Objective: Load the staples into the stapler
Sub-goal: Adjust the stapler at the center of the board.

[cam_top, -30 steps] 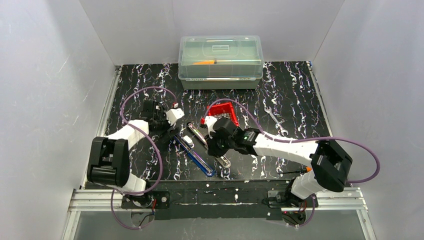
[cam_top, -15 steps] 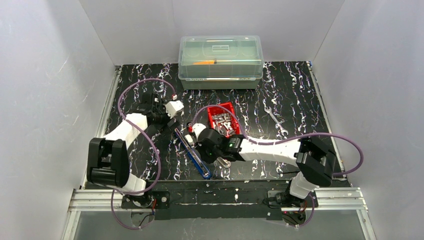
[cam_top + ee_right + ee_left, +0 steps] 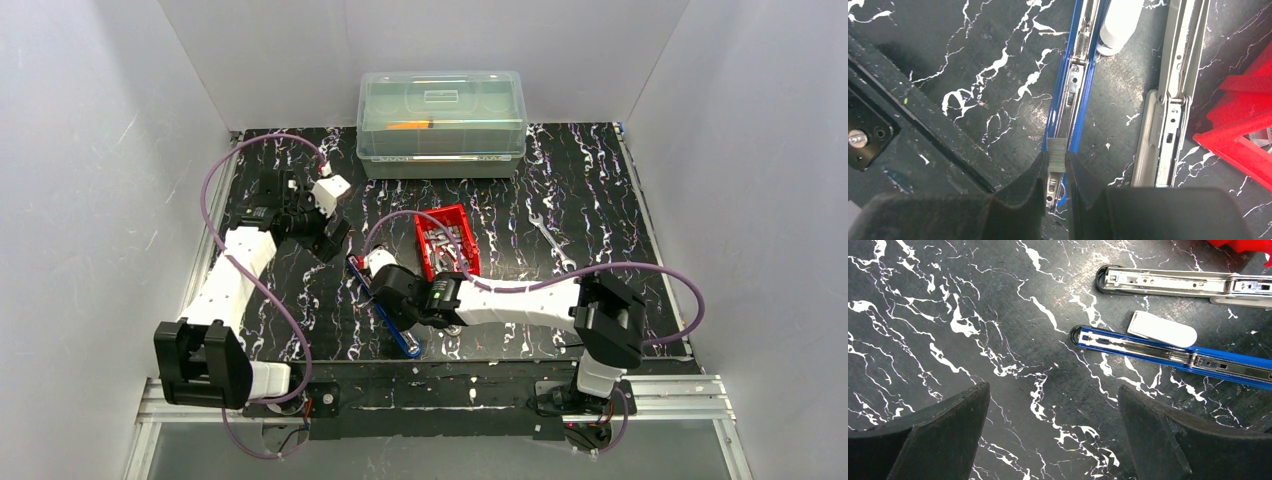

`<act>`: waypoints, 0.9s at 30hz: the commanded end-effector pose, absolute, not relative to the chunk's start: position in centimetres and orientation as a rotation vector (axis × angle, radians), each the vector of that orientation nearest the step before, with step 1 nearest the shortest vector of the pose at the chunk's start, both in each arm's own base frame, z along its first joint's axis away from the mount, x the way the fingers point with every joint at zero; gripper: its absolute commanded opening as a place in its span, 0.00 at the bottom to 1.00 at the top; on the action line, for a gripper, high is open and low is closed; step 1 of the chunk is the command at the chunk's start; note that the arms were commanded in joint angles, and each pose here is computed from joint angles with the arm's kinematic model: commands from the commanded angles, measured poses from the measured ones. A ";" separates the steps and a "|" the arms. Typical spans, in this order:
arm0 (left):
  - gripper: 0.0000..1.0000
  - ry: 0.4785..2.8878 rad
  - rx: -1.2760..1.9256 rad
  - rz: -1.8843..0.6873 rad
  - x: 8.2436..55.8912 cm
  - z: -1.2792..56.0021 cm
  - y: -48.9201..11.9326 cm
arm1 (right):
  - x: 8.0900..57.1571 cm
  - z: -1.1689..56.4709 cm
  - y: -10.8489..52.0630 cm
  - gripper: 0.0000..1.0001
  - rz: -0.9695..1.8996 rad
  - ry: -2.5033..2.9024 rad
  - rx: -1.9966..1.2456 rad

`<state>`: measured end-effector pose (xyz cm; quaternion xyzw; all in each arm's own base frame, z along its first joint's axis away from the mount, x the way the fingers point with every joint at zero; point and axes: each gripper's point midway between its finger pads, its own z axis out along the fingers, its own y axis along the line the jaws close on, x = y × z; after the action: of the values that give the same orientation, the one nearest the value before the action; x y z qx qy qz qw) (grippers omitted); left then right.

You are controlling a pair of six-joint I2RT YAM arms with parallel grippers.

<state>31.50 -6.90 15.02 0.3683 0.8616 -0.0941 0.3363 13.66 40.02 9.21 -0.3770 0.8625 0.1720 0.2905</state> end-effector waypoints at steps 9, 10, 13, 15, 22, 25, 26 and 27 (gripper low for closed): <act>0.99 2.305 0.876 -0.275 30.6 12.2 -6.8 | 13.4 9.3 39.7 0.17 0.395 2.354 -0.979; 0.99 2.316 0.870 -0.273 30.7 11.9 -6.8 | 13.4 9.6 39.6 0.17 0.406 2.347 -0.974; 0.99 2.331 0.846 -0.269 31.2 11.6 -6.7 | 13.2 10.4 39.5 0.17 0.452 2.328 -0.946; 0.99 2.326 0.823 -0.272 31.5 11.9 -6.7 | 13.2 10.6 39.3 0.16 0.457 2.330 -0.910; 0.99 2.307 0.768 -0.279 31.7 12.0 -6.8 | 14.3 12.6 38.8 0.09 0.415 2.296 -0.738; 0.99 2.295 0.746 -0.308 31.3 12.3 -7.2 | 13.7 11.6 39.0 0.07 0.400 2.302 -0.713; 0.99 2.290 0.752 -0.308 30.9 12.6 -7.2 | 13.4 11.4 39.4 0.07 0.390 2.310 -0.703; 0.99 2.285 0.765 -0.307 30.5 12.9 -7.2 | 13.0 11.5 39.9 0.07 0.400 2.299 -0.725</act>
<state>31.39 -6.96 11.35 0.2919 0.8906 -0.1097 0.3311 12.92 38.69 10.04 -0.3003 0.8885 0.1409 0.3170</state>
